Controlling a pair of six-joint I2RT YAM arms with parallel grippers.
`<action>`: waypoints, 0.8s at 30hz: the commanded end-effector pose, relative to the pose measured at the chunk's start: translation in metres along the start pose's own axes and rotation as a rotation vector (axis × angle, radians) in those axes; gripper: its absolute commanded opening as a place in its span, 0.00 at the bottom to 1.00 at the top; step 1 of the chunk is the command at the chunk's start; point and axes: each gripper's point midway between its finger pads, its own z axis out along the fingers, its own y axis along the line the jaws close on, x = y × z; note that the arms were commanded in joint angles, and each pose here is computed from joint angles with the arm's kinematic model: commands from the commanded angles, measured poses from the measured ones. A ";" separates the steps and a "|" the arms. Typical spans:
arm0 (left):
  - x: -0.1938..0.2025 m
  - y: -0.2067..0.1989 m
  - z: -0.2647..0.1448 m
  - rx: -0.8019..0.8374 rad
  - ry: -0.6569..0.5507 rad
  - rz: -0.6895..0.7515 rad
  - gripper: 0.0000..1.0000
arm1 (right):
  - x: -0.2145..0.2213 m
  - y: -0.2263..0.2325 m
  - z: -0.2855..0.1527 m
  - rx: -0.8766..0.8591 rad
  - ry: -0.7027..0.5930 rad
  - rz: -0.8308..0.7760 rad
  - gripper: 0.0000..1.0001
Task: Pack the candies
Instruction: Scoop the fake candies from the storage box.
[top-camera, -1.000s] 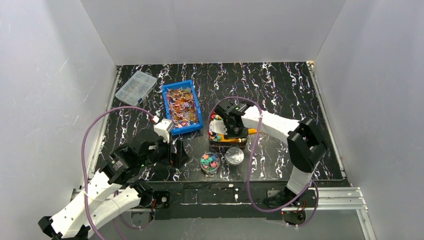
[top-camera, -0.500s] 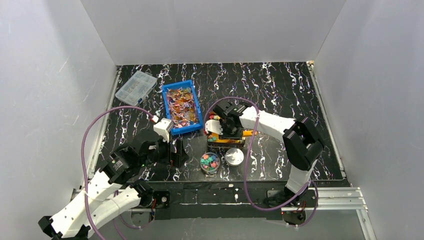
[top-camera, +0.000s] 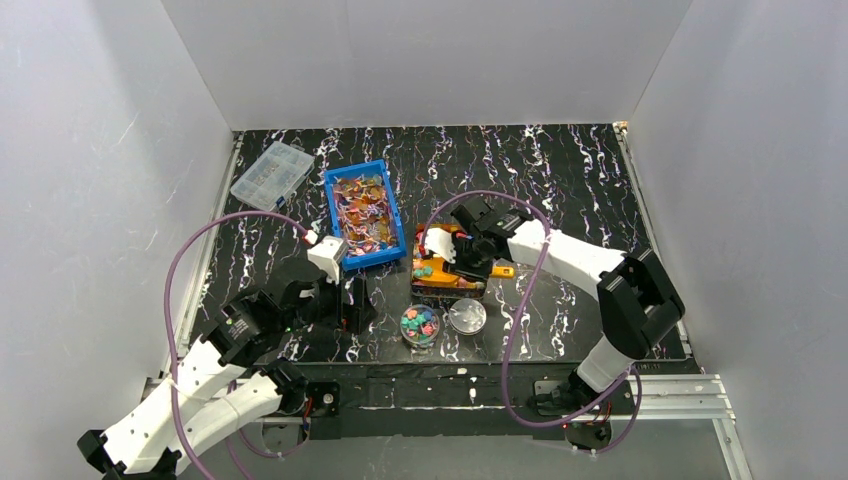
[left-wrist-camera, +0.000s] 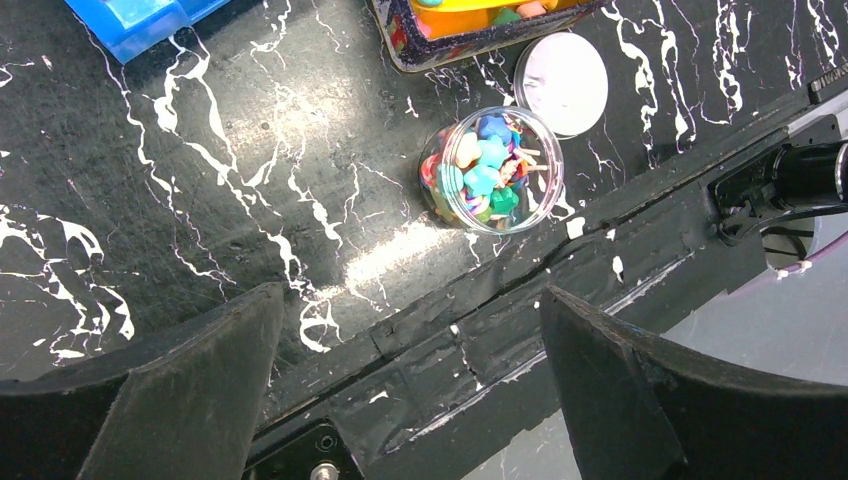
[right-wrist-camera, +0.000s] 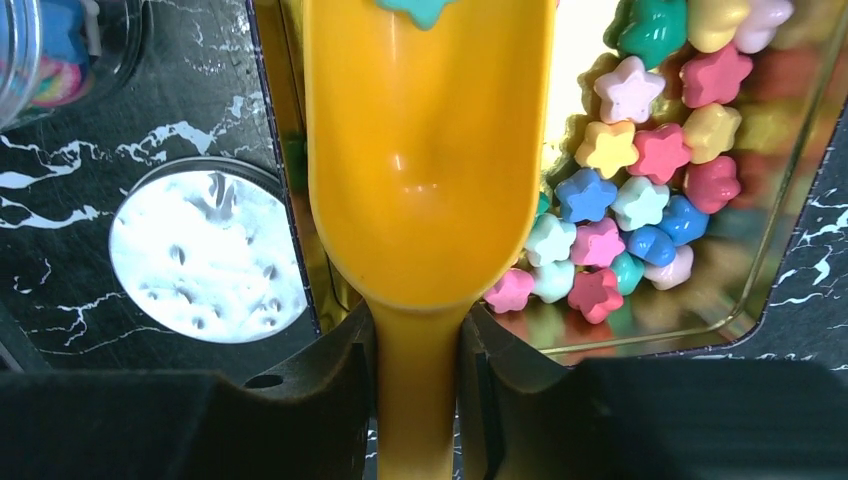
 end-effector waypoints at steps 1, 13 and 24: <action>0.003 0.005 0.001 -0.022 0.010 0.012 0.99 | -0.018 -0.005 -0.009 0.031 -0.106 0.017 0.01; 0.003 0.006 0.002 -0.035 0.011 0.009 0.99 | -0.011 -0.010 -0.029 0.101 -0.125 0.059 0.01; 0.003 0.009 0.005 -0.054 0.021 0.008 0.99 | -0.010 -0.002 -0.054 0.114 -0.123 0.177 0.01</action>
